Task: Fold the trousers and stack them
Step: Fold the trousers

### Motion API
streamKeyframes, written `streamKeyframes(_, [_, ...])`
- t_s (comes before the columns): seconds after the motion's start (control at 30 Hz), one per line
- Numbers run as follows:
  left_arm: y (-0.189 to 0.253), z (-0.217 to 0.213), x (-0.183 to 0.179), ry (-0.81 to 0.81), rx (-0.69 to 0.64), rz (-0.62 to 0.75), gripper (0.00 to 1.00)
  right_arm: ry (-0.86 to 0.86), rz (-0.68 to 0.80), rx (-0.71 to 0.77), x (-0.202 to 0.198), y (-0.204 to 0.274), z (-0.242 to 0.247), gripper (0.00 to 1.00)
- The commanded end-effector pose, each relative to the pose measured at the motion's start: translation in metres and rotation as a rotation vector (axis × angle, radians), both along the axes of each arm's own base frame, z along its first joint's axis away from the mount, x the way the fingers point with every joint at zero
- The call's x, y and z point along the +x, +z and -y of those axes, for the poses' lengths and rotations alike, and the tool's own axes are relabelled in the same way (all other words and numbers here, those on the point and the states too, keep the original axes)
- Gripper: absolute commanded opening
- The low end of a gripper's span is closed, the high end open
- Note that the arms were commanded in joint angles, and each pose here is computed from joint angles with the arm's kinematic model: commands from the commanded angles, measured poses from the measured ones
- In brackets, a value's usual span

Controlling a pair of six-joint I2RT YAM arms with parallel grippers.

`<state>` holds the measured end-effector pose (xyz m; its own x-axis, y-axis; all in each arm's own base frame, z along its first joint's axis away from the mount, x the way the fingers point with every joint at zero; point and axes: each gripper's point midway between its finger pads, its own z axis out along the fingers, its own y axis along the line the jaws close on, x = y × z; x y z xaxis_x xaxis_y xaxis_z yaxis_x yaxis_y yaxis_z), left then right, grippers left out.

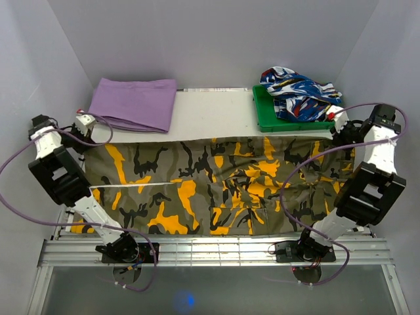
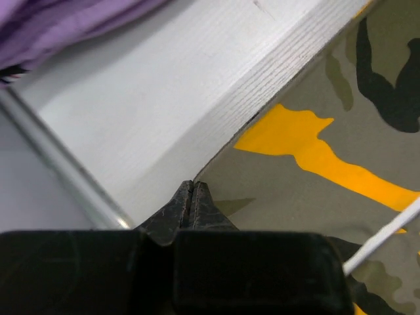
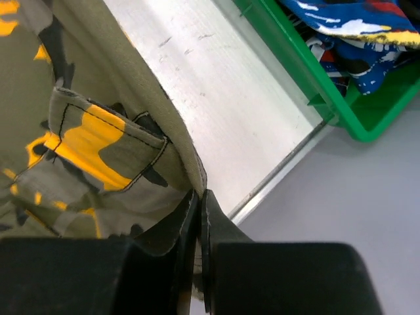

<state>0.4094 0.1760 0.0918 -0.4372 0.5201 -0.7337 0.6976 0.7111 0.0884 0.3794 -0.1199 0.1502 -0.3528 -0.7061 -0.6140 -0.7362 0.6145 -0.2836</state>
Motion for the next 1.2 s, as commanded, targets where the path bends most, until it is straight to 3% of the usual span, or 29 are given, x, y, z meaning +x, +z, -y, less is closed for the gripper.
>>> streamKeyframes(0.0, [0.07, -0.017, -0.002, 0.026, 0.037, 0.234, 0.0, 0.101, 0.109, -0.091, -0.018, 0.025, -0.001, 0.08])
streamKeyframes(0.2, [0.07, -0.023, -0.076, 0.013, 0.093, 0.252, 0.0, 0.176, 0.076, -0.132, -0.079, 0.018, -0.014, 0.08])
streamKeyframes(0.3, [0.048, -0.025, -0.13, 0.005, 0.121, 0.185, 0.0, 0.209, 0.017, -0.181, -0.118, -0.008, -0.011, 0.08])
streamKeyframes(0.47, [-0.026, -0.013, -0.212, -0.014, 0.097, -0.102, 0.0, 0.264, -0.142, -0.192, -0.165, -0.063, -0.017, 0.08])
streamKeyframes(0.6, [-0.077, -0.016, -0.243, 0.037, 0.093, -0.274, 0.0, 0.245, -0.249, -0.164, -0.187, -0.108, -0.021, 0.08])
streamKeyframes(0.67, [-0.09, -0.026, -0.242, 0.107, 0.115, -0.289, 0.0, 0.217, -0.29, -0.149, -0.193, -0.129, -0.023, 0.08])
streamKeyframes(0.83, [-0.115, -0.013, -0.222, 0.165, 0.07, -0.383, 0.0, 0.106, -0.297, -0.171, -0.167, -0.143, 0.002, 0.08])
streamKeyframes(0.97, [-0.124, -0.003, -0.183, 0.193, 0.104, -0.367, 0.0, 0.0, -0.317, -0.118, -0.138, -0.145, 0.023, 0.08])
streamKeyframes(1.1, [-0.118, 0.011, -0.131, 0.237, 0.053, -0.354, 0.0, -0.06, -0.237, -0.103, -0.096, -0.119, 0.042, 0.08])
streamKeyframes(1.17, [-0.104, -0.003, -0.097, 0.276, 0.037, -0.311, 0.0, -0.077, -0.22, -0.069, -0.085, -0.112, 0.042, 0.08])
